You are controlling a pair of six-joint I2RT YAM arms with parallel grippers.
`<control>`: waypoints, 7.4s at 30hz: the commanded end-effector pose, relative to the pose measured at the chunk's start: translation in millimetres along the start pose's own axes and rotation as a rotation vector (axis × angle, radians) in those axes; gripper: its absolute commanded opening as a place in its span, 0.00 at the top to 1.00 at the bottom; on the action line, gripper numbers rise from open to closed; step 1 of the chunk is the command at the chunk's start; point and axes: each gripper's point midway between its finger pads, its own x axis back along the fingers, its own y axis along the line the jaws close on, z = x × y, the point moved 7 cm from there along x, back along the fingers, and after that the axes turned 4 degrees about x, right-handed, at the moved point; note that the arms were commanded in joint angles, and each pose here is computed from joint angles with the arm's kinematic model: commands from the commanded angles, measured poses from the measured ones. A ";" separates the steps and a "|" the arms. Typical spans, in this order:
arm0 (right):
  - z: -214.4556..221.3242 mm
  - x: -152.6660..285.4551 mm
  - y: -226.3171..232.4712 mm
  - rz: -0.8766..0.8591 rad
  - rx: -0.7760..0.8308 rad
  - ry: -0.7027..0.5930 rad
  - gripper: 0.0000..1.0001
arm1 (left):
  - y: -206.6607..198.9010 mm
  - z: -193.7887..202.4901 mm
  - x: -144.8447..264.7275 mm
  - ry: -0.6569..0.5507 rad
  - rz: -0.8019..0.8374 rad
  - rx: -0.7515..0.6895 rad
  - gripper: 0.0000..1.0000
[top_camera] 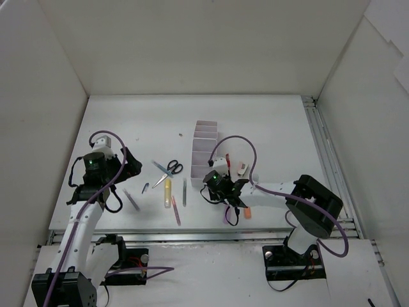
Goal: Sort the stationery into containers
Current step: Pick up the pen from the center of the board, then close the pen cap on the pen.
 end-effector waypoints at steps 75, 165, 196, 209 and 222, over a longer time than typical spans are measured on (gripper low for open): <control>-57.4 86.4 -101.1 -0.104 -0.158 -0.208 1.00 | -18.7 57.1 -83.7 0.427 -0.368 -0.289 1.00; -162.1 122.2 42.5 -0.640 0.037 -0.792 1.00 | -203.9 -6.0 25.1 -0.328 0.534 0.217 1.00; -241.9 169.8 -8.1 -0.394 -0.005 -1.142 1.00 | -233.6 45.2 9.1 -0.076 0.701 -0.011 0.86; -194.2 141.5 -12.3 -0.432 0.053 -1.032 1.00 | -202.4 -14.8 63.4 -0.364 0.566 -0.015 0.01; -174.3 136.9 13.2 -0.490 0.153 -0.975 1.00 | -242.6 -51.1 51.8 -0.424 0.554 -0.013 0.00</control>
